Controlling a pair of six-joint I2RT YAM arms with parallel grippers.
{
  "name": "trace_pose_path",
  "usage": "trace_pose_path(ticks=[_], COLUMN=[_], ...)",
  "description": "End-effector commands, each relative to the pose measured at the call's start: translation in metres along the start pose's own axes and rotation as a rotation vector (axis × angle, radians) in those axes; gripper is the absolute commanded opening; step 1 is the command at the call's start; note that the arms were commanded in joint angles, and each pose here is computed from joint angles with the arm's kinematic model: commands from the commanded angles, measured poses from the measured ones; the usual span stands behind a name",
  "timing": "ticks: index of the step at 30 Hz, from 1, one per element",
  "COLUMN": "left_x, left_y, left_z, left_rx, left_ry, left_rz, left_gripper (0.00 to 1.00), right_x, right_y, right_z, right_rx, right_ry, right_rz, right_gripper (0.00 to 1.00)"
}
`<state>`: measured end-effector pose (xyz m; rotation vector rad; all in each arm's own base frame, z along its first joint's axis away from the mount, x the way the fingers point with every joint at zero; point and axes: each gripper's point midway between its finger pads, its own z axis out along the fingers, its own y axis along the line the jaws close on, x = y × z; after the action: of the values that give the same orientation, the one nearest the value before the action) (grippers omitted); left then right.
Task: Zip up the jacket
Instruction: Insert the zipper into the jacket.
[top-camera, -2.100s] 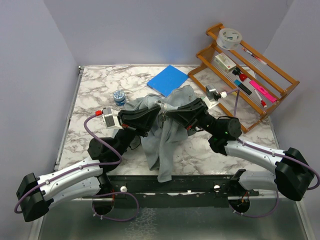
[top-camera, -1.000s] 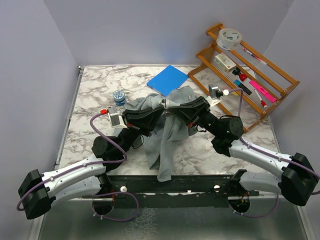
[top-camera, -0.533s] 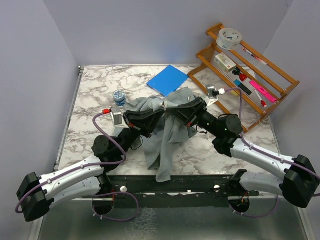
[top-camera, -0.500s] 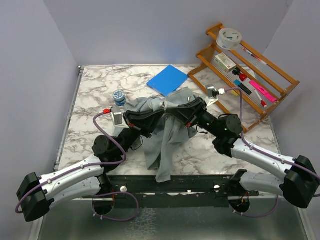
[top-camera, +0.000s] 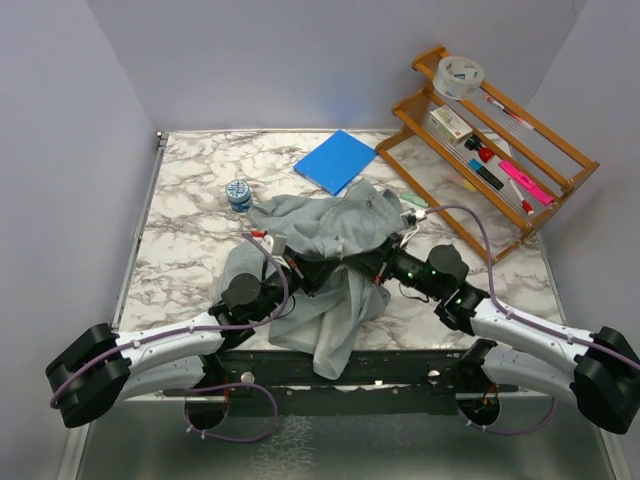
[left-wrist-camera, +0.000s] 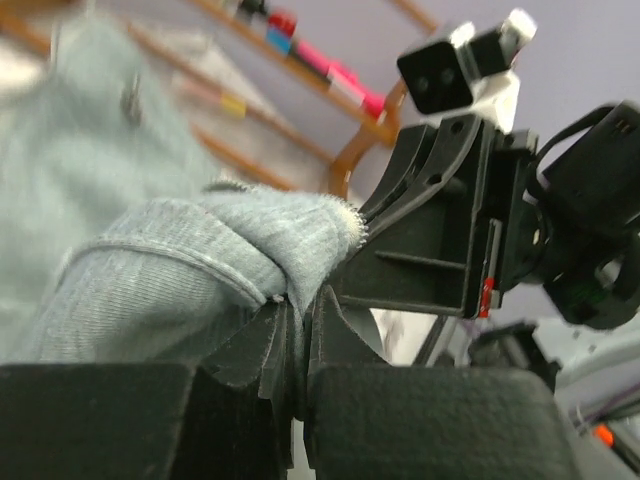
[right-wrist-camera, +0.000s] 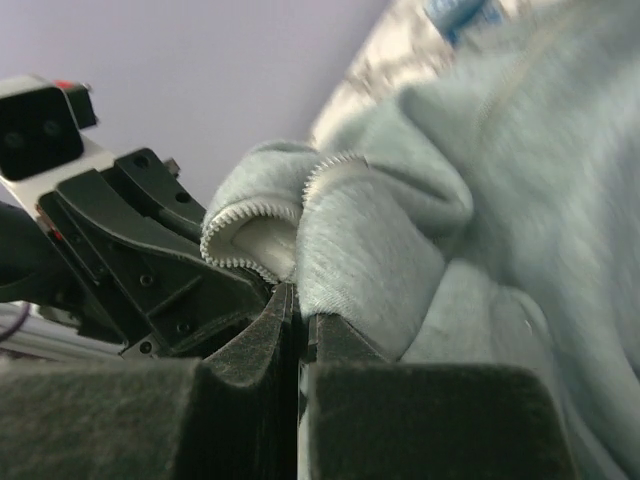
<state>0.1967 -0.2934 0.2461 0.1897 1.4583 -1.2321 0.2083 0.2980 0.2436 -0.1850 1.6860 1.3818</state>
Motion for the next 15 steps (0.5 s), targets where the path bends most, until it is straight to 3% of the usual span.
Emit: trace_pose_path(ticks=[1,9,15], left_x=[0.104,0.156,0.169], left_y=[0.020,0.048,0.052], left_z=[-0.043,-0.081,-0.092], left_rx=[-0.045,-0.174,-0.204], left_ry=[0.365,0.507,0.554], left_rz=[-0.114,-0.192,-0.237], left_gripper=[0.00,0.00,0.00], right_x=[0.021,0.065,0.081], right_y=[-0.008,-0.060,-0.071], right_z=[-0.007,-0.019,-0.025], right_rx=[0.003,0.177,0.205], right_ry=[0.019,0.103,0.137], right_rz=[0.072,0.158,0.184], right_gripper=[0.01,0.01,0.00])
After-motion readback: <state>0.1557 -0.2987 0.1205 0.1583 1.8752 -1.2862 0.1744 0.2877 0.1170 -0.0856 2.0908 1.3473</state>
